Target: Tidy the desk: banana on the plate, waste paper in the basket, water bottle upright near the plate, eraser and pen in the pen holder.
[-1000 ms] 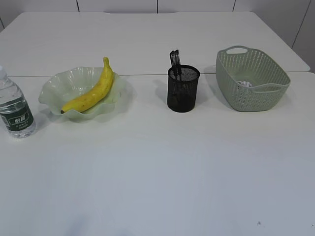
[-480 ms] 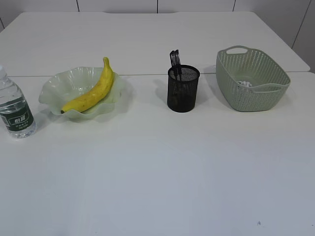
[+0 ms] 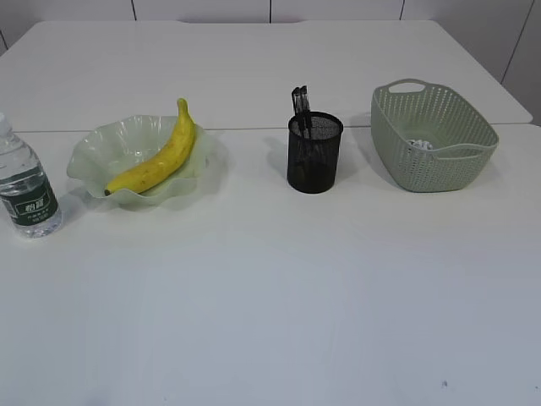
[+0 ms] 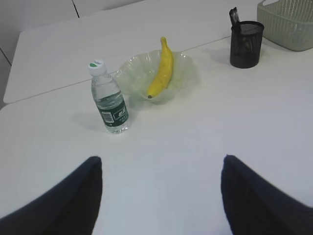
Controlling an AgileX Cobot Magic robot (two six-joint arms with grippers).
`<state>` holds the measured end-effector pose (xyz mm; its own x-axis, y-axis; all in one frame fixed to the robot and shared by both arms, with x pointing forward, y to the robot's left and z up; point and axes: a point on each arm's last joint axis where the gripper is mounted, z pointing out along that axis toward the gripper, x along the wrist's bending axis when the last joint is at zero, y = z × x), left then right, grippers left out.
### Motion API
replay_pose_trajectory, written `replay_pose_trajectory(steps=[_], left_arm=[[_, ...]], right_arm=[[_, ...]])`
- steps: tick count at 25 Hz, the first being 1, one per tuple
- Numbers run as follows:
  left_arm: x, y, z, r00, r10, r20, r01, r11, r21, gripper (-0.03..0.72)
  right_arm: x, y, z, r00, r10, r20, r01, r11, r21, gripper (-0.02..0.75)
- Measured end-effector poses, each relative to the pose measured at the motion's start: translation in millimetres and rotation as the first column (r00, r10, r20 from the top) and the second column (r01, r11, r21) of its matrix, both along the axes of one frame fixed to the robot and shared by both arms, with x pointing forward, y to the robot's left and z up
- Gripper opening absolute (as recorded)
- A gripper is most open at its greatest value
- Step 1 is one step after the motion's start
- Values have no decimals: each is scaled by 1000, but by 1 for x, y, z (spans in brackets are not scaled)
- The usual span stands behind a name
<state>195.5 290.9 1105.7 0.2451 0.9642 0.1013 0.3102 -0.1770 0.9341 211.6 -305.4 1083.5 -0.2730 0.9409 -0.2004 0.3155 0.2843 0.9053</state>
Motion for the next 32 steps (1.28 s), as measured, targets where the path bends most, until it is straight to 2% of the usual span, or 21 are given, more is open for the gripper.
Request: replay_pose_trajectory(steps=[6,13,20,29,32], left_arm=[[17,-1,-17,1000,5,-26,-5,1000,-14,538],[32,-2,-42,995,8,-103,-10,1000,-13,533],[34,0,-49,990,26,-141,-24,1000,15,529],[33,1,-50,989,28,-146,-26,1000,18,529],[33,1,-50,989,29,-146,-27,1000,17,528]], right_arm=[[2,0,-3,1000,0,-9,-1,1000,-3,304],[6,1,-11,999,-5,-36,4,1000,-15,304],[14,2,-21,999,-6,-50,5,1000,-21,303],[16,4,-25,998,8,-66,-9,1000,-7,303],[15,7,-29,994,27,-105,-26,1000,9,302]])
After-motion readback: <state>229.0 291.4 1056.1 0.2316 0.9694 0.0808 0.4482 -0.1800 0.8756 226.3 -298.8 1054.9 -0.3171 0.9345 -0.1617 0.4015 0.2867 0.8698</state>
